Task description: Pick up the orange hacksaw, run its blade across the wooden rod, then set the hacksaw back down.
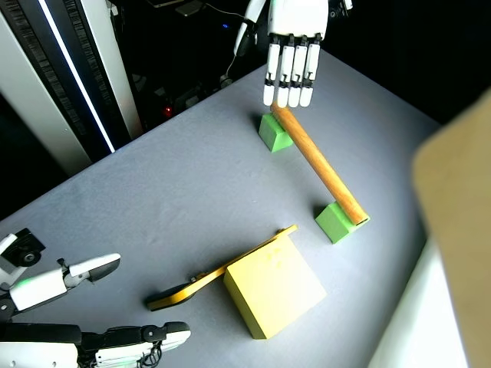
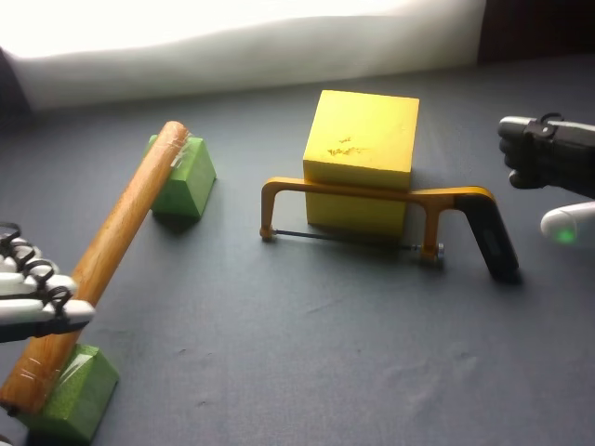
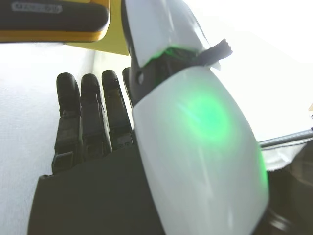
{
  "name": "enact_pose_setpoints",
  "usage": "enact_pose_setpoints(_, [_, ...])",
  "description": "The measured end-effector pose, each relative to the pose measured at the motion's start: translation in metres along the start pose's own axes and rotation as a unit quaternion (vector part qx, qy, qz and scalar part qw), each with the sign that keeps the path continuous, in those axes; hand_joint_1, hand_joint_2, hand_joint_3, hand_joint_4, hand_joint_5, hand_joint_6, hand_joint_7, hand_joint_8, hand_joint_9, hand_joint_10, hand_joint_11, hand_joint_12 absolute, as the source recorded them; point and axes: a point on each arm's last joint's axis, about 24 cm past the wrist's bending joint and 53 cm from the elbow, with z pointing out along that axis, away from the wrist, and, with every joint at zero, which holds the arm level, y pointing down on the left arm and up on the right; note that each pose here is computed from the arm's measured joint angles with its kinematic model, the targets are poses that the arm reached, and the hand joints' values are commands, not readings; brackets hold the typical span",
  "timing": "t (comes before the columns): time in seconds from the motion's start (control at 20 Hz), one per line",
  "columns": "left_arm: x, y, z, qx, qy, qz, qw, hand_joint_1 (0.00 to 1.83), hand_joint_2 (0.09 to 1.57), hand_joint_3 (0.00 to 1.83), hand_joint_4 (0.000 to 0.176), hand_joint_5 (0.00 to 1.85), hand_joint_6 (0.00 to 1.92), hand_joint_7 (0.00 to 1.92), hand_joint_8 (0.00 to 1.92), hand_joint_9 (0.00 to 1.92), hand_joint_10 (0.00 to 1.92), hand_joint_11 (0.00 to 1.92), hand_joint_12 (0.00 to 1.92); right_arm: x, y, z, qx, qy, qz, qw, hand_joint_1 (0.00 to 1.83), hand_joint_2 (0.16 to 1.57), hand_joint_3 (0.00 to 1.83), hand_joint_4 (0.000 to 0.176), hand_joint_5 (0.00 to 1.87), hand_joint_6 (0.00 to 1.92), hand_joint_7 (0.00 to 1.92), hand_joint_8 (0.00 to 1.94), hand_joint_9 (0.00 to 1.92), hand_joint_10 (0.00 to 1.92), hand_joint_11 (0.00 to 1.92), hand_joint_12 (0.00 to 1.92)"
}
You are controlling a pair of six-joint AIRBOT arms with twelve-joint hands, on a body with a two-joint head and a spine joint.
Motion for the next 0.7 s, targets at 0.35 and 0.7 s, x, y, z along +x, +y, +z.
enact_pose_setpoints(0.35, [0.025,-0.002,0.009,-0.004,0.036,-0.008,0.9993,0.03,1.21,0.00,0.000,0.14,0.00,0.14,0.00,0.13,0.00,0.00,0.29,0.007,-0.026,0.009,0.022,-0.002,0.014,0.9997,1.06,1.02,0.00,0.000,0.10,0.00,0.11,0.00,0.12,0.00,0.00,0.60])
enact_pose_setpoints(0.7, [0.034,-0.005,0.016,-0.006,0.048,-0.010,0.9988,0.05,1.20,0.00,0.000,0.16,0.00,0.16,0.00,0.14,0.01,0.00,0.37,0.012,-0.043,0.019,0.040,-0.010,0.031,0.9987,1.02,1.05,0.00,0.000,0.11,0.00,0.10,0.00,0.10,0.00,0.00,0.64])
